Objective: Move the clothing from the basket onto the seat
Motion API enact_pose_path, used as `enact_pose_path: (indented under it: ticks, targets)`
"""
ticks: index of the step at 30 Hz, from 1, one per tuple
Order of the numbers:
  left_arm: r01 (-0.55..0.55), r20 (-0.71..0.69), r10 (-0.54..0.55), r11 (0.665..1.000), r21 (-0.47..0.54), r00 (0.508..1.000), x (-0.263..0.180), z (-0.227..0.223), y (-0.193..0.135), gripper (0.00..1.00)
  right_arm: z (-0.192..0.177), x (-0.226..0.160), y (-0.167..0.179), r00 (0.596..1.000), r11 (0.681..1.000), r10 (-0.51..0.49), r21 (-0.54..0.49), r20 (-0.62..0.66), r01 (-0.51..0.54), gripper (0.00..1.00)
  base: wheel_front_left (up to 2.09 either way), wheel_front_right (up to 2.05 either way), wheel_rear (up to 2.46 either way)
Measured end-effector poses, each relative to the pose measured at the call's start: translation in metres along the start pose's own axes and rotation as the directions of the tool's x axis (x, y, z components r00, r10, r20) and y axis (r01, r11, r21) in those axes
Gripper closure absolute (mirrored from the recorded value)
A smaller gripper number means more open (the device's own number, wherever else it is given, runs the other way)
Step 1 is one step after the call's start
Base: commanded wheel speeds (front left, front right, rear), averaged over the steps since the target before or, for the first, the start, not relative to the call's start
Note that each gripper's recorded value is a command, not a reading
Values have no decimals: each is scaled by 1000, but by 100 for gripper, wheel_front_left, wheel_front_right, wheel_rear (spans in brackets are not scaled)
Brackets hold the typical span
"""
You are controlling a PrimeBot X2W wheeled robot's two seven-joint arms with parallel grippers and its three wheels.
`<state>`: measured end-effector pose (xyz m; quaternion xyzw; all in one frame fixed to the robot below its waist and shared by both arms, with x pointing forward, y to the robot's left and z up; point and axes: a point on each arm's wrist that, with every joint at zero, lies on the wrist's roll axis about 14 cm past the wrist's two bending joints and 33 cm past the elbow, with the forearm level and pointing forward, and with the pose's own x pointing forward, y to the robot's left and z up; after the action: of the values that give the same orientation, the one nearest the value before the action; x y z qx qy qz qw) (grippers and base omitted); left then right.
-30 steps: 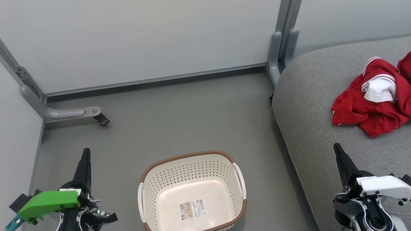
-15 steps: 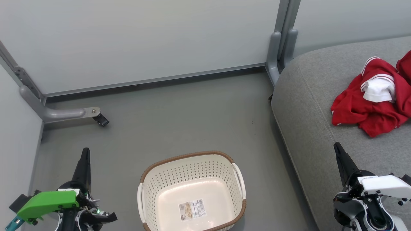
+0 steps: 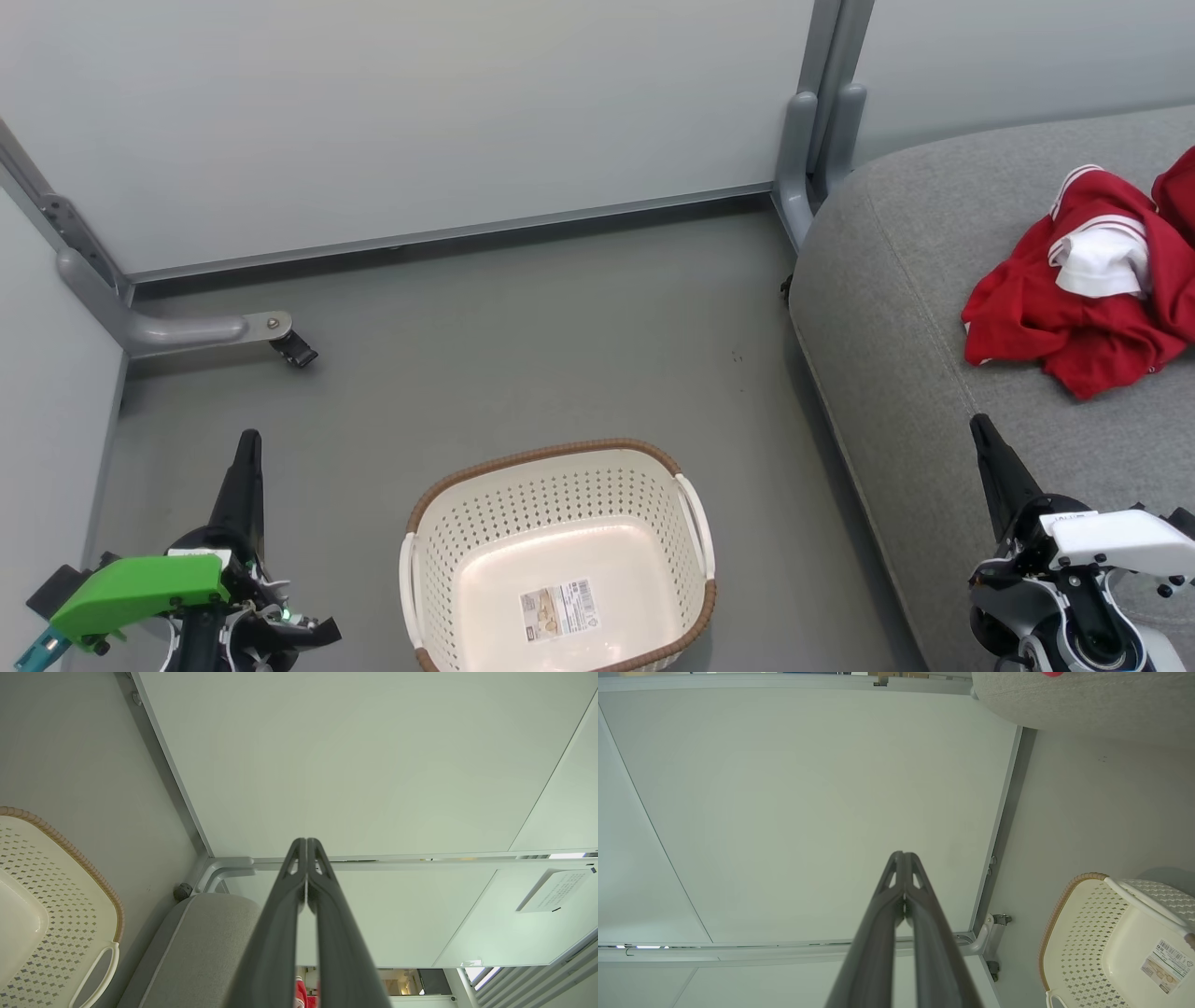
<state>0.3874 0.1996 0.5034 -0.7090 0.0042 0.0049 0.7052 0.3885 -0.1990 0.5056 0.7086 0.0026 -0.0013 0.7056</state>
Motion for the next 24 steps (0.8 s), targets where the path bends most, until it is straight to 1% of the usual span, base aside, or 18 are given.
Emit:
enact_pose_path:
  ticks: [24]
  targets:
    - [0, 0, 0, 1000, 0, 1000, 0, 0, 0, 100, 0, 0, 0, 1000, 1000, 0, 0, 0, 0, 100, 0, 0, 0]
